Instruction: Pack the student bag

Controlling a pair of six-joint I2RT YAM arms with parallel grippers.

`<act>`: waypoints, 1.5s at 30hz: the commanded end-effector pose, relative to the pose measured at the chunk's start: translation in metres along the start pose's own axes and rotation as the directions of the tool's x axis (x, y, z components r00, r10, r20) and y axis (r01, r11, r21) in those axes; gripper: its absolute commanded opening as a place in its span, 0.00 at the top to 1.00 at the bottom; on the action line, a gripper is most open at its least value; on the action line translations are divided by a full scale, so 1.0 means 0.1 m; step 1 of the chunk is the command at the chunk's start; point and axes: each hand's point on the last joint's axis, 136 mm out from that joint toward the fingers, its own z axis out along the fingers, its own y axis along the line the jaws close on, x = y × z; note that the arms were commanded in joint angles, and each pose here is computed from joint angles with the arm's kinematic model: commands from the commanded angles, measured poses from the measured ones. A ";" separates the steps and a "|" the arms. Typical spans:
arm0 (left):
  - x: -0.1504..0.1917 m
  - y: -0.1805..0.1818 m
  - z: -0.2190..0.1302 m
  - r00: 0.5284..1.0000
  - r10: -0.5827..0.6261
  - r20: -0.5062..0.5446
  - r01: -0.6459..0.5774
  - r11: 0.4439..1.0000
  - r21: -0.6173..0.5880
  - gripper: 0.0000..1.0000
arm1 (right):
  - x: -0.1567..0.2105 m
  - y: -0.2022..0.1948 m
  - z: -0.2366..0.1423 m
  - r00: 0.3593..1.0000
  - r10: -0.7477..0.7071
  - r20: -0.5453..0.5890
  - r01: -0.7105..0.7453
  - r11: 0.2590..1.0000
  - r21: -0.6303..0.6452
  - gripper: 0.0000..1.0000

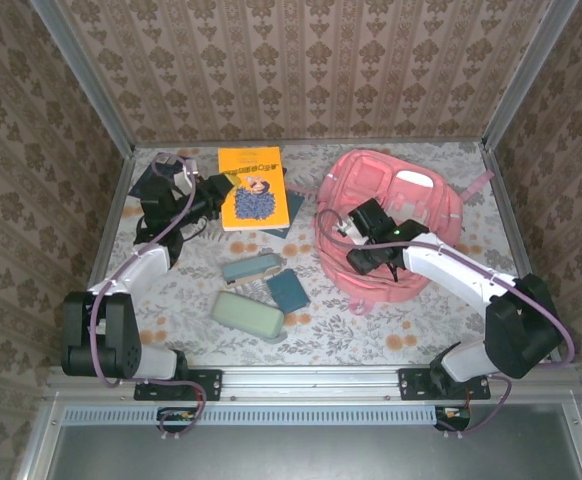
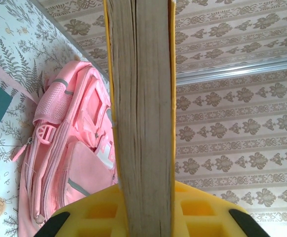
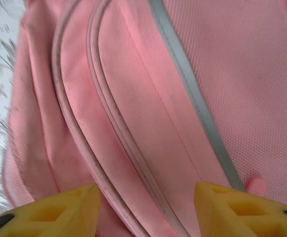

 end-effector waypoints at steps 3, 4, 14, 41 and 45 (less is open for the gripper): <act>0.04 -0.20 0.01 0.996 0.088 -0.028 -0.086 0.993 0.077 1.00 | 0.13 -0.09 0.24 0.983 -0.145 -0.114 0.157 0.982 0.102 0.47; 0.04 -0.21 0.02 0.995 0.090 -0.033 -0.087 0.993 0.081 1.00 | 0.11 -0.13 0.28 0.981 -0.148 -0.124 0.163 0.979 0.120 0.47; 0.08 -0.19 0.00 0.995 0.092 -0.046 -0.087 0.992 0.086 1.00 | 0.10 -0.06 0.49 0.977 -0.149 -0.152 0.164 0.982 0.096 0.89; 0.46 0.54 0.25 0.994 0.023 0.105 -0.002 0.979 -0.204 1.00 | -1.58 -0.46 -1.20 0.814 0.510 0.279 -0.447 0.856 -0.259 1.00; 0.69 0.55 0.42 0.991 0.032 0.129 0.000 0.971 -0.240 1.00 | -1.67 -0.55 -1.23 0.769 0.589 0.248 -0.521 0.802 -0.291 1.00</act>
